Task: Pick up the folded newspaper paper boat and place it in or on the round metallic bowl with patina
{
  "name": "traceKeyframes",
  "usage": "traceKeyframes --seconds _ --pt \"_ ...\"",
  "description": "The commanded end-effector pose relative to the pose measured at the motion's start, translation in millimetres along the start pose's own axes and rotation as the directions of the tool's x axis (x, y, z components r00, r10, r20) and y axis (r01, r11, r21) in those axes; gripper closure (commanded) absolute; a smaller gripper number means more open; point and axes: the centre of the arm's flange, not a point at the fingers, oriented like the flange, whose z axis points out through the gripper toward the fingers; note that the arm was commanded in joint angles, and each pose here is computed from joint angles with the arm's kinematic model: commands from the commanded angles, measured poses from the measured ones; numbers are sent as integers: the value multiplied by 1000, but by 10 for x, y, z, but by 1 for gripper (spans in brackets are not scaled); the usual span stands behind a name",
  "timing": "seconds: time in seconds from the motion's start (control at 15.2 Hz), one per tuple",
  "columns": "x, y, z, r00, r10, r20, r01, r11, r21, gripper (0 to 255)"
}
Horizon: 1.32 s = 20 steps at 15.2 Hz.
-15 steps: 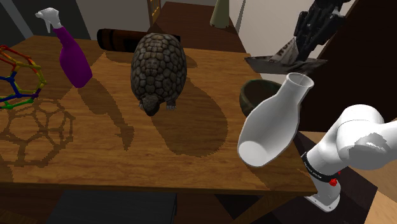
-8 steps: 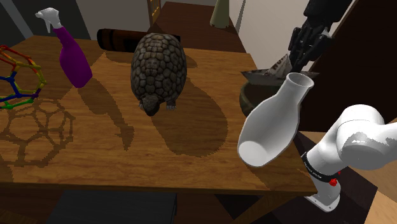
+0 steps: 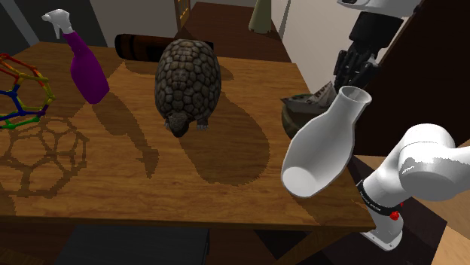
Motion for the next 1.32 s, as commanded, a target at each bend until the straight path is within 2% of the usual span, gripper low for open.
traceKeyframes --seconds 0.0,0.33,0.4,0.73,0.99,1.25 --pt "-5 7 12 1000 0 0 0 1000 0 255" --pt "-5 7 12 1000 0 0 0 1000 0 255" --pt "-5 7 12 1000 0 0 0 1000 0 0" --pt "-5 7 12 1000 0 0 0 1000 0 0" --pt "-5 7 -487 1000 0 0 0 1000 0 0" --pt "-5 7 -487 1000 0 0 0 1000 0 0"
